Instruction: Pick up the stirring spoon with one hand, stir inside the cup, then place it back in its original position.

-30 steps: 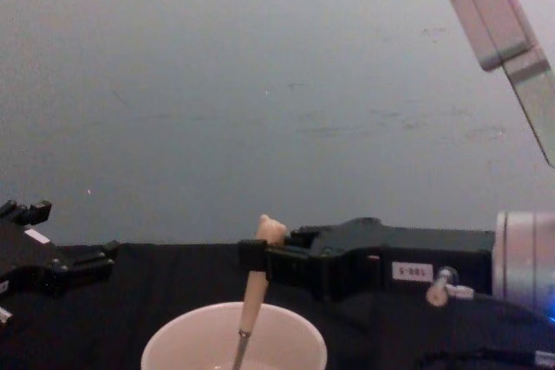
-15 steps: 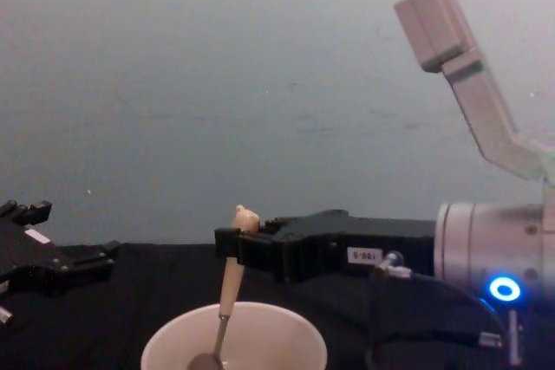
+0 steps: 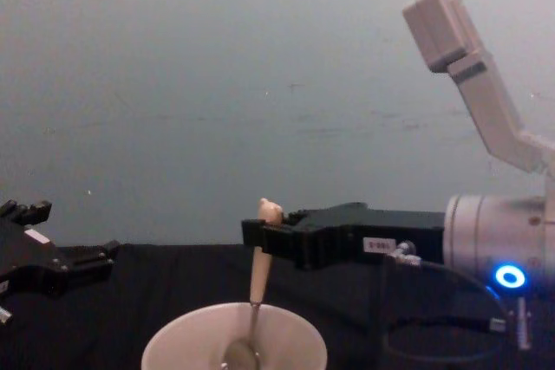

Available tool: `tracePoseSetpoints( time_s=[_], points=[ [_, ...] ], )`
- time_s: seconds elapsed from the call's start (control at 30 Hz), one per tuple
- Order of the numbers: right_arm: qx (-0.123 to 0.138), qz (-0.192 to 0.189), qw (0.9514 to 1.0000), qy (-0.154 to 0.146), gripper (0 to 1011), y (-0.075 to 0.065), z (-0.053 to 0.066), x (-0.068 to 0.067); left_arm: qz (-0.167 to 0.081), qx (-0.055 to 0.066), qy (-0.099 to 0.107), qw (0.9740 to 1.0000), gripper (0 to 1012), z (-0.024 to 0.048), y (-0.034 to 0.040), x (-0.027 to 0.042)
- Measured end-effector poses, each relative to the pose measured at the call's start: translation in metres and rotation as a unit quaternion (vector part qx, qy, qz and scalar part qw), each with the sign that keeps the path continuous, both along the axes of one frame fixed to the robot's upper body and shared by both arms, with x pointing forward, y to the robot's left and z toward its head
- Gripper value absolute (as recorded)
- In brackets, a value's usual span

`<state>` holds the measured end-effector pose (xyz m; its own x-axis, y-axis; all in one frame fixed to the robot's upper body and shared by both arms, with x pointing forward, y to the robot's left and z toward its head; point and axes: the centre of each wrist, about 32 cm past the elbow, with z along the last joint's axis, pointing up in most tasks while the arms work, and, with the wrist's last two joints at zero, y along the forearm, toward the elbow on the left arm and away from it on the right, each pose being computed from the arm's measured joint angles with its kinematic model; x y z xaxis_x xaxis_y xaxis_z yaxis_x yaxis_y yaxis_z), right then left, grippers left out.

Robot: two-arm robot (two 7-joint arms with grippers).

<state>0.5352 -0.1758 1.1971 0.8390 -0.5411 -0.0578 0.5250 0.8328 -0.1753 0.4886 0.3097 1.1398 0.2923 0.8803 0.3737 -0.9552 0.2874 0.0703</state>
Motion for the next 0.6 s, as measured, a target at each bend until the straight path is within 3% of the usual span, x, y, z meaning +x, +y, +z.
tracePoseSetpoints(
  time_s=[0.27, 0.6],
  points=[
    [-0.002, 0.007, 1.0, -0.003, 205, -0.018, 0.004, -0.011, 0.0, 0.0, 0.0, 1.0, 1001, 0.0, 0.0, 0.0],
    [0.0, 0.034, 0.9994, 0.006, 205, -0.026, 0.006, -0.029, 0.0, 0.0, 0.0, 1.0, 1001, 0.0, 0.0, 0.0]
  ],
)
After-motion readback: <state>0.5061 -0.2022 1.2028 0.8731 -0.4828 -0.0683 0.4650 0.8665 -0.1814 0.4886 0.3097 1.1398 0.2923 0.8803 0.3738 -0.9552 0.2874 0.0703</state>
